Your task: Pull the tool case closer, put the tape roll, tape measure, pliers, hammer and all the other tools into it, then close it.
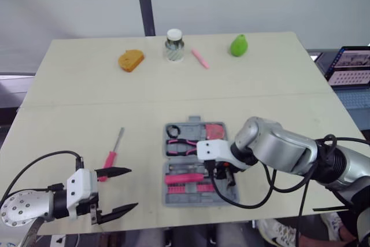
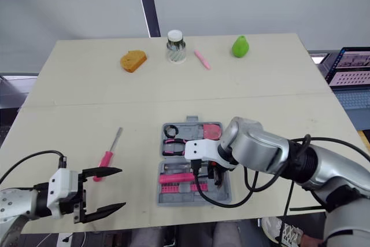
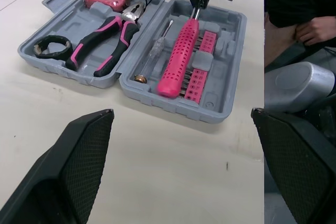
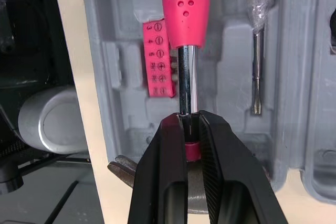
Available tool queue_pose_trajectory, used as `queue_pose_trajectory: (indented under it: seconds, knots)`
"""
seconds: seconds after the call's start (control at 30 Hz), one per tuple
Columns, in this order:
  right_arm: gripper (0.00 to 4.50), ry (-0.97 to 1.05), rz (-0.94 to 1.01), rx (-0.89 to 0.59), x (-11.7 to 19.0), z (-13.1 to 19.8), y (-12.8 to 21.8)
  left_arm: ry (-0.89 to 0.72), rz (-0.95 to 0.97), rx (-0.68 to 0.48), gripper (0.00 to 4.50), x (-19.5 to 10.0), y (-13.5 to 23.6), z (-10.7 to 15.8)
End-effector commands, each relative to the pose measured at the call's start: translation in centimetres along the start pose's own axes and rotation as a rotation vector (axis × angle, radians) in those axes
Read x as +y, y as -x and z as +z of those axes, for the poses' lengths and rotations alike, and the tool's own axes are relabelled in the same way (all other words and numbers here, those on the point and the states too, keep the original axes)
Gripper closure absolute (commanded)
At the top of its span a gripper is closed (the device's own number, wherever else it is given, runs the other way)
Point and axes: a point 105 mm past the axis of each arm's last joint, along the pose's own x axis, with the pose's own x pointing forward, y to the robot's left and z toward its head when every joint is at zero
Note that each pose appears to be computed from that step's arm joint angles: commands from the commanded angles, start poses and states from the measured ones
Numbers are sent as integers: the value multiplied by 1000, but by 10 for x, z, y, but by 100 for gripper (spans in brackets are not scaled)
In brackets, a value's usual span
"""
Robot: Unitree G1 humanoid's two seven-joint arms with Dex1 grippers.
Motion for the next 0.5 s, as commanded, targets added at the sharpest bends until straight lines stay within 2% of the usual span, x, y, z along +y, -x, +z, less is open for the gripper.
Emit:
queue_pose_trajectory:
  seconds: [0.03, 0.5]
  knots:
    - [445, -2, -28, -5, -3, 4, 3, -19, 18, 12, 0, 2, 5, -1]
    - [445, -21, -49, 21, -8, -1, -2, -15, 23, 14, 0, -2, 8, -8]
